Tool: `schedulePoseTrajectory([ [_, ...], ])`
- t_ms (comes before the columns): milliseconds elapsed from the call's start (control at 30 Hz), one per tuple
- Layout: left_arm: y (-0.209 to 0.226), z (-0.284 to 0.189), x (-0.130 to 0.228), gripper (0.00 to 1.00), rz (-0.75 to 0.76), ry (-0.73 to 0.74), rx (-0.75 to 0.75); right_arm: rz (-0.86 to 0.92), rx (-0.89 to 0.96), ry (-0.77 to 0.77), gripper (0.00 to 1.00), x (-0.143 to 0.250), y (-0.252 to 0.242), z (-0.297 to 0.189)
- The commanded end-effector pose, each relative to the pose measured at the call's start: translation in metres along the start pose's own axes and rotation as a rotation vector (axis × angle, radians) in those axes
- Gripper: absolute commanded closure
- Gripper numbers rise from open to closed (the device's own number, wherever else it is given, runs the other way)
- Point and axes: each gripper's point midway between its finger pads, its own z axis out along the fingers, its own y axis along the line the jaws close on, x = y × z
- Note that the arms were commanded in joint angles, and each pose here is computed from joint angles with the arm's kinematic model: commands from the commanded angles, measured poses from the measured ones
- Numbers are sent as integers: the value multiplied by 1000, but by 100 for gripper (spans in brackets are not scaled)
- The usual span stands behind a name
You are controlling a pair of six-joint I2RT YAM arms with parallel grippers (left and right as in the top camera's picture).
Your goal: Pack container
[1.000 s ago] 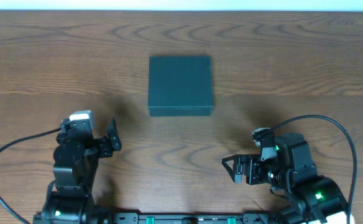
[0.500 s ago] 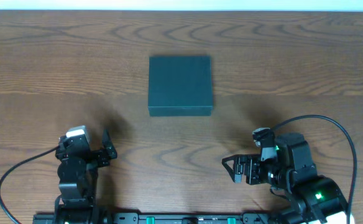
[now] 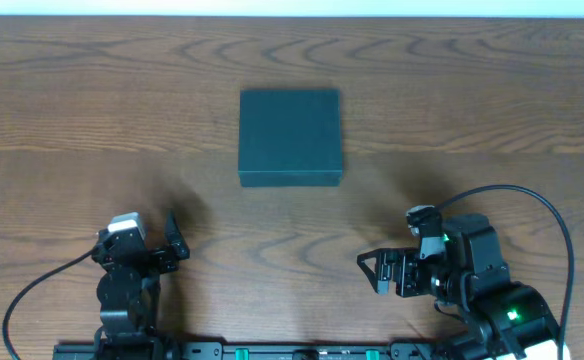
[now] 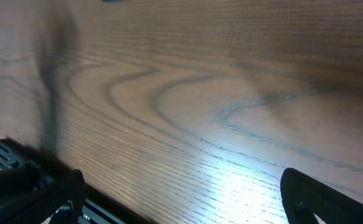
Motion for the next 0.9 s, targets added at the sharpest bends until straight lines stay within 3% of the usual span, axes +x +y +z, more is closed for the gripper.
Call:
schedulePoseTrajectory([
  [0,5,2,7,5,4,3,-25,4,-9,5,1,1,2,0],
  [867,4,-1,-1,5,-2,-38,-16,4,-9,5,1,1,2,0],
])
